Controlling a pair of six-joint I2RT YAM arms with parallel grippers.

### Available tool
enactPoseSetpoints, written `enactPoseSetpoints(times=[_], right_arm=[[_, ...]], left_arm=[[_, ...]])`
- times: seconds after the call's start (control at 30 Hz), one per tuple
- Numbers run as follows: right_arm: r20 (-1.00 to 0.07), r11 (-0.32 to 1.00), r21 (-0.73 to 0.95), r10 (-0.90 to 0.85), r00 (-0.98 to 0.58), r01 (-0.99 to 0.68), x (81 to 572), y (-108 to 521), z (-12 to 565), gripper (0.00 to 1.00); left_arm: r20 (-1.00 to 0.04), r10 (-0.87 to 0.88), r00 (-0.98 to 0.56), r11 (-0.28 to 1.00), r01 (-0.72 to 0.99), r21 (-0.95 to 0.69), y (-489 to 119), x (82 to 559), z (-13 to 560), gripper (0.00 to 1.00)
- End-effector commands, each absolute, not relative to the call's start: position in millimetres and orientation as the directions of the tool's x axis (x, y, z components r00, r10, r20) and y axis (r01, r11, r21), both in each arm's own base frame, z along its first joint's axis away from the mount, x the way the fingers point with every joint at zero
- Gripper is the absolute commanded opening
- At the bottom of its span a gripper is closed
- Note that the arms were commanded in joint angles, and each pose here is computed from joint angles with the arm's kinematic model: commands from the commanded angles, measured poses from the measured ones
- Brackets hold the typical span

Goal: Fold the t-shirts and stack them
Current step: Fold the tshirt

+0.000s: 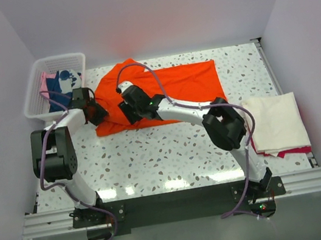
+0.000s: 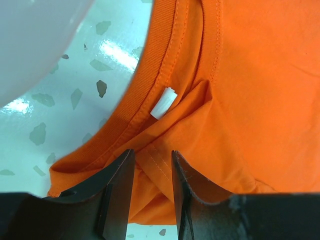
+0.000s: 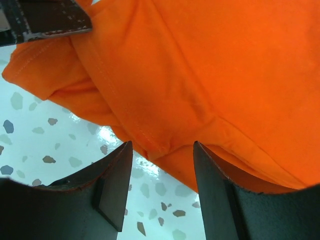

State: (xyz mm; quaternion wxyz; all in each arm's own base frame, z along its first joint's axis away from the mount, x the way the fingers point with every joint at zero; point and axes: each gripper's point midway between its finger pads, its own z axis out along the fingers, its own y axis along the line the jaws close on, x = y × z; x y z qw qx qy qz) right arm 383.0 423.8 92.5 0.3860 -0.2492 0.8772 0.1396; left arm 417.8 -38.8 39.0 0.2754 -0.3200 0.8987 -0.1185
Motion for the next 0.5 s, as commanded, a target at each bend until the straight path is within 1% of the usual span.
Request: enactPoseSetpoints(times=[0.0,0.2,0.27,0.33,0.37,0.43,0.47], right_arm=[[-0.754,0.83,-0.029,-0.383,-0.533,-0.557,386.1,434.9,90.2,0.55],[-0.737,0.829,-0.035,-0.398,-0.546,-0.558,386.5,438.6,74.2,0.54],[-0.737,0.83,-0.036,-0.399,-0.546,-0.557,387.8,439.8,71.5,0.5],[-0.733,0.83,-0.038,-0.402,-0.55,-0.556,388.5,439.3,68.1,0.47],[-0.734,0.832,-0.042,-0.401,-0.548,-0.554,389.2,439.9,68.7,0.43],[-0.73,0.835,-0.048,-0.404,-0.551,-0.549,390.4,438.3,66.7,0.39],[-0.733,0.835,-0.05,-0.404,-0.548,-0.548,391.5,438.7,67.8,0.35]], left_arm=[[-0.469,-0.619,-0.63,0.785,-0.473,-0.401,-38.2,435.0,52.1,0.4],[-0.468,-0.619,-0.631,0.785,-0.475,-0.398,-38.0,438.0,50.9,0.4],[-0.466,-0.619,-0.632,0.785,-0.469,-0.406,-39.6,439.6,50.7,0.38],[-0.464,-0.619,-0.634,0.784,-0.467,-0.408,-40.2,441.0,49.2,0.33],[-0.461,-0.619,-0.637,0.784,-0.464,-0.413,-41.5,441.1,49.0,0.31],[-0.46,-0.619,-0.637,0.784,-0.459,-0.419,-43.4,442.4,48.9,0.28],[-0.458,-0.62,-0.637,0.782,-0.457,-0.423,-44.2,442.8,49.6,0.26]])
